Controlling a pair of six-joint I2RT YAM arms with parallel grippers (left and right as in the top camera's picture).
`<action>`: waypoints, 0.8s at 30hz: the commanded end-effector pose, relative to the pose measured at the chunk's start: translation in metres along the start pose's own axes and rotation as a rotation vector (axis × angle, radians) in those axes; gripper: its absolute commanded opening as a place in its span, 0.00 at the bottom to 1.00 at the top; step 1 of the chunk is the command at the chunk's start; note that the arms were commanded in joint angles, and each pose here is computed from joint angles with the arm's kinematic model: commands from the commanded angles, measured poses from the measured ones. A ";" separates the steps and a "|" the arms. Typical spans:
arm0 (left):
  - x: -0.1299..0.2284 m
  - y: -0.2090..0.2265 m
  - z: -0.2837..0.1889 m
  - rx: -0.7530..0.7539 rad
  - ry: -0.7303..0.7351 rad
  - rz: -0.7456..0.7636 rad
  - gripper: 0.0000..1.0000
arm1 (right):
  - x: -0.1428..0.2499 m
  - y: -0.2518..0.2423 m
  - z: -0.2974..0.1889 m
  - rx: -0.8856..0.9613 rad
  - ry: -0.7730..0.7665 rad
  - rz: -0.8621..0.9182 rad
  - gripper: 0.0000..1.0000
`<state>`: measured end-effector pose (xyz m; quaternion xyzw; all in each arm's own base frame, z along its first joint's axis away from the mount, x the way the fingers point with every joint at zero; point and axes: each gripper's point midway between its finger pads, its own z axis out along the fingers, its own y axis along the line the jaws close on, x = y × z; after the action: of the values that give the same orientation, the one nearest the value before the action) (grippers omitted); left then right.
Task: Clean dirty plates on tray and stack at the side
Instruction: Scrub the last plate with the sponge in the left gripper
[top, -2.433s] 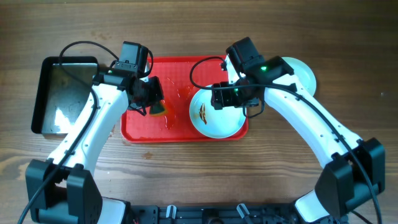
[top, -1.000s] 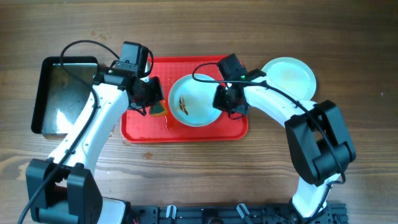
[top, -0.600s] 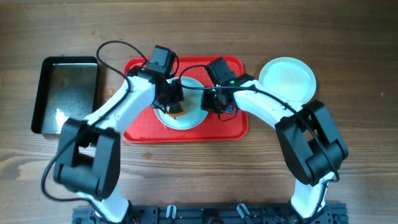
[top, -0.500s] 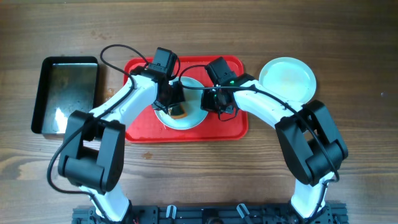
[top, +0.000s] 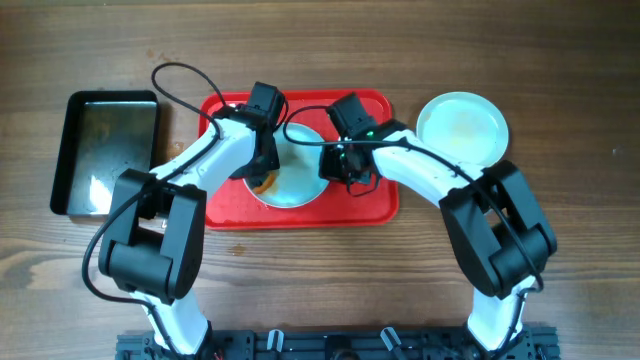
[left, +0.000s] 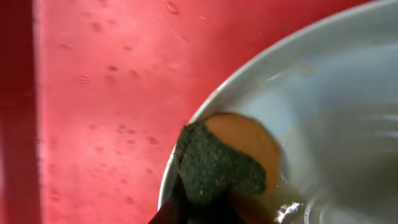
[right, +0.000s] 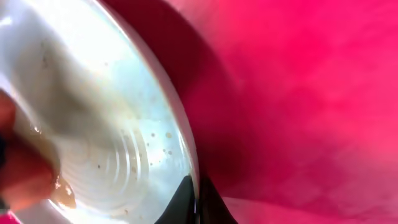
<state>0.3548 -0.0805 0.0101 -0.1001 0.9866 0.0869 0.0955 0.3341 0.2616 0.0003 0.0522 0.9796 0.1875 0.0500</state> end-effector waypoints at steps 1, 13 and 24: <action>-0.045 0.026 -0.026 -0.133 -0.158 -0.035 0.04 | 0.016 -0.037 0.024 0.117 0.058 0.033 0.05; 0.041 -0.080 -0.024 0.387 0.206 0.057 0.04 | 0.017 -0.030 0.024 0.082 0.070 0.032 0.04; 0.002 0.046 0.005 -0.247 -0.030 0.033 0.04 | 0.019 -0.031 0.024 0.085 0.077 0.032 0.05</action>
<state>0.3365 -0.1058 0.0056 -0.0794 0.9942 0.0477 0.0554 0.3292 0.2667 -0.0004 0.0492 0.9776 0.2017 0.0350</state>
